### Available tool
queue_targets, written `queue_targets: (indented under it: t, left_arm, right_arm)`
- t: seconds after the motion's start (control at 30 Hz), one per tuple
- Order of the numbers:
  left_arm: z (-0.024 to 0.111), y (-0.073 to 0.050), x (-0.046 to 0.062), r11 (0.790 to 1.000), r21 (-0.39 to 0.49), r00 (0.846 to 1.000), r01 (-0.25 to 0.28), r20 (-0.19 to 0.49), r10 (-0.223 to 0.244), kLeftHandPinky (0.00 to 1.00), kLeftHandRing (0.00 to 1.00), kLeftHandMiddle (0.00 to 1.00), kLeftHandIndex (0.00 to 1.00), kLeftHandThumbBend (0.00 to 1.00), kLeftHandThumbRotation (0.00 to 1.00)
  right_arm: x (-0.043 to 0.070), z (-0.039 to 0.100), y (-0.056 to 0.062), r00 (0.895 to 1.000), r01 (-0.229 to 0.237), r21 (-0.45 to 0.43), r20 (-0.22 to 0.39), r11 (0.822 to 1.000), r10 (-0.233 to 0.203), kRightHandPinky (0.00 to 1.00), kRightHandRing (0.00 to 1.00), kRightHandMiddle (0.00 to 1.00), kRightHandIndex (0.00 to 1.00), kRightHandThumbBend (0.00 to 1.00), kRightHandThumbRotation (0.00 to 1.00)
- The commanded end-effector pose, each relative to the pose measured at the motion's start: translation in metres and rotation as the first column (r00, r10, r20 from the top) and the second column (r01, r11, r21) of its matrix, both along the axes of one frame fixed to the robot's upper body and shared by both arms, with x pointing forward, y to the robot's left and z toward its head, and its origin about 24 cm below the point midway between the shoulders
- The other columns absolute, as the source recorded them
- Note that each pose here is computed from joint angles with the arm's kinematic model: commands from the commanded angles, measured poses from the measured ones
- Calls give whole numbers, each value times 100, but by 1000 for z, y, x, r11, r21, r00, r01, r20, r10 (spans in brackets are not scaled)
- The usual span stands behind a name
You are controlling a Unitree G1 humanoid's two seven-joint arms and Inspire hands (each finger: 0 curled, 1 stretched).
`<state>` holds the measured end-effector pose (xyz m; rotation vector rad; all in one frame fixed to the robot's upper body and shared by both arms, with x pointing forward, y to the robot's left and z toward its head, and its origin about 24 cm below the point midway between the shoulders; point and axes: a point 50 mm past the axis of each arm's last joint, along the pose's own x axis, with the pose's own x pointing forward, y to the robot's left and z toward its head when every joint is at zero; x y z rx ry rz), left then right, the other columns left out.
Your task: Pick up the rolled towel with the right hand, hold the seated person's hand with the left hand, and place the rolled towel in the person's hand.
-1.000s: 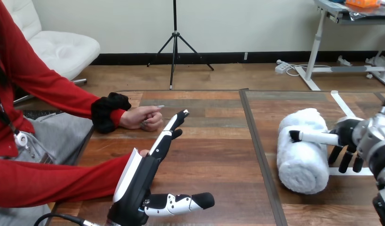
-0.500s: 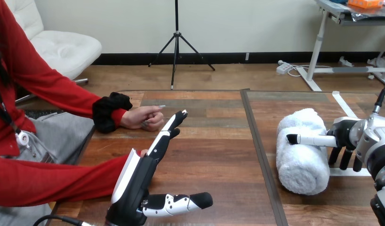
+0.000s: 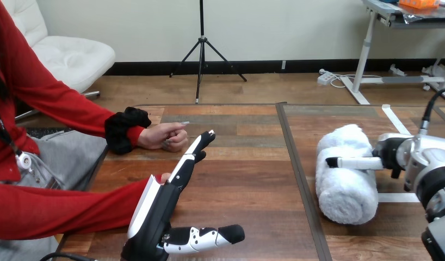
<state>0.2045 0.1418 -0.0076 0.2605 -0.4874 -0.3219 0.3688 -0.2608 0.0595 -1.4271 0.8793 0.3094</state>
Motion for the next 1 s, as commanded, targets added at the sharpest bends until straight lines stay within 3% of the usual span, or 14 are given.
queue_targets:
  t: [0.0,0.23,0.33,0.5,0.7,0.8,0.9,0.97]
  left_arm:
    - [15,3,6,1000,-19,996,-10,89,12,92,96,95,94,100,52]
    - [15,3,5,1000,-18,996,-18,90,20,92,95,94,94,100,52]
    - [15,4,4,1000,-15,995,-22,93,23,92,95,94,94,100,52]
    - [15,4,3,999,-16,995,-27,94,29,91,94,94,93,100,53]
    - [15,5,2,999,-14,995,-29,94,30,91,94,93,93,100,53]
    - [15,6,2,1000,-13,995,-29,93,30,91,94,94,93,100,53]
    - [15,6,2,1000,-11,995,-29,91,30,91,94,94,93,100,53]
    - [15,7,2,999,-11,996,-31,89,31,91,95,94,93,100,53]
  right_arm:
    - [6,0,19,997,-71,-18,-43,997,70,58,83,90,89,100,100]
    - [7,1,25,996,-71,-33,-62,997,69,52,81,89,88,100,100]
    - [8,1,26,997,-65,-36,-43,997,64,47,74,85,86,99,98]
    - [10,2,29,997,-79,-80,9,994,80,34,53,70,83,95,81]
    - [12,3,32,991,-70,-126,105,990,84,26,41,60,80,94,61]
    - [13,3,32,983,-53,-114,168,992,72,23,38,60,84,95,45]
    - [14,4,32,970,-14,-43,241,999,24,22,37,59,86,95,33]
    - [14,4,32,947,49,78,313,996,-71,21,35,56,85,95,25]
